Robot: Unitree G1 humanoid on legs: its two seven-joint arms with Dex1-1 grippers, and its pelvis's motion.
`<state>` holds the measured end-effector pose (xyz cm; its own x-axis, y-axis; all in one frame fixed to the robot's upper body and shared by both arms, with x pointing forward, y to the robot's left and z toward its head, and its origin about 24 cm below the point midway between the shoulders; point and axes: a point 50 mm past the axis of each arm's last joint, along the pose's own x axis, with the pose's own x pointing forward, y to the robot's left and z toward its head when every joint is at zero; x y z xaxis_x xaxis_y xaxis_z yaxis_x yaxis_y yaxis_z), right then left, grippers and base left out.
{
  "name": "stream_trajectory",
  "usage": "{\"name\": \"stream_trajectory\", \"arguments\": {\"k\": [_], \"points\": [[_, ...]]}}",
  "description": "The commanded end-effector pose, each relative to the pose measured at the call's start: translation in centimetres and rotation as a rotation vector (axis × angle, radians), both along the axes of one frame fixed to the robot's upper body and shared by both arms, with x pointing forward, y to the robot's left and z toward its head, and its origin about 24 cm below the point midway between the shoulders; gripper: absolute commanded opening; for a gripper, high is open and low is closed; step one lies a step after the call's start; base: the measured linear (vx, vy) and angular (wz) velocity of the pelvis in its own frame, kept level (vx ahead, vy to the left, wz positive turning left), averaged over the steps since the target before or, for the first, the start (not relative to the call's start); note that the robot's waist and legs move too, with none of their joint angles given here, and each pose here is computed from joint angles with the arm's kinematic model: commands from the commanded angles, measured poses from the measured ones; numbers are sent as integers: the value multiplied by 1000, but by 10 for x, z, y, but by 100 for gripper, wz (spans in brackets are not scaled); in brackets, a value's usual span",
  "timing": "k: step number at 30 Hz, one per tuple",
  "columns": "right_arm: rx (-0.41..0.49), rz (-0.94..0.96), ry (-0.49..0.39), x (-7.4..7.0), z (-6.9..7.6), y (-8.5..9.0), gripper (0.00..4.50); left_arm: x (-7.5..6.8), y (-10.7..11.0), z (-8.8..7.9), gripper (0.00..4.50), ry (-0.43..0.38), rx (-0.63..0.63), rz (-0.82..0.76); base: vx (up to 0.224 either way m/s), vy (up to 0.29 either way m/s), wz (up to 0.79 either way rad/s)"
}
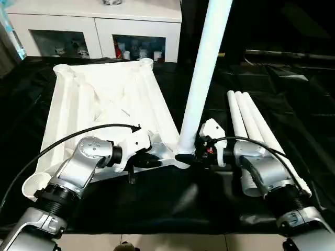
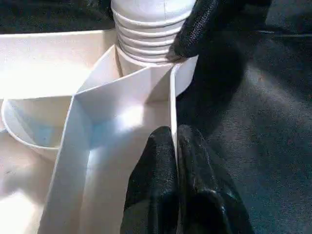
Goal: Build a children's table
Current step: Rotate leg to tighten
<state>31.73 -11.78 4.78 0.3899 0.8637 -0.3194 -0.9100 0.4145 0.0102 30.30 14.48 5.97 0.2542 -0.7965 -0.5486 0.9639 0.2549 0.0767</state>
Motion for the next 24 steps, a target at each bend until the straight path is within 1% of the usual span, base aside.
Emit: {"name": "stream_trajectory", "arguments": {"k": [1,2,3,7,8,9,11,12,13,14,15,18,19,20,21,22,23,24], "points": [[14,-150,16,6,-7,-8,276,1,-13,6,0,-23,-25,-51,0,0,0],[14,-154,16,6,-8,-8,276,1,-13,6,0,-23,-25,-50,0,0,0],[19,-246,30,11,-14,-7,276,4,-15,4,0,-28,-24,-9,0,0,0],[14,-402,49,17,-24,2,275,14,-22,0,0,-51,3,91,0,0,0],[4,-460,49,19,-26,5,275,18,-25,-1,0,-62,12,137,0,0,0],[2,-607,67,25,-30,13,275,26,-33,-5,0,-72,29,239,0,0,0],[4,-681,84,27,-31,20,275,31,-40,-8,0,-73,37,308,0,0,0],[4,-681,84,27,-31,20,275,31,-40,-8,0,-73,37,308,0,0,0],[-1,-719,80,30,-31,30,275,32,-49,-11,0,-74,54,327,0,0,0],[-1,-719,80,30,-31,30,275,32,-49,-11,0,-74,54,327,0,0,0],[8,-738,62,32,-27,41,275,32,-59,-13,0,-78,64,330,0,0,0],[24,-711,39,33,-24,50,275,32,-65,-14,0,-85,72,326,0,0,0],[33,-702,34,33,-23,53,275,33,-66,-14,0,-89,74,325,0,0,0],[75,-674,41,32,-20,57,275,33,-69,-14,0,-93,64,319,0,0,0],[95,-663,38,33,-19,57,310,33,-69,-12,0,-103,61,310,0,0,0],[106,-657,35,33,-18,57,331,34,-70,-12,0,-112,59,303,0,0,0],[129,-656,28,34,-15,56,345,34,-70,-11,0,-118,50,290,0,0,0],[144,-657,22,35,-13,55,345,33,-70,-10,0,-121,44,283,0,0,0]]}}
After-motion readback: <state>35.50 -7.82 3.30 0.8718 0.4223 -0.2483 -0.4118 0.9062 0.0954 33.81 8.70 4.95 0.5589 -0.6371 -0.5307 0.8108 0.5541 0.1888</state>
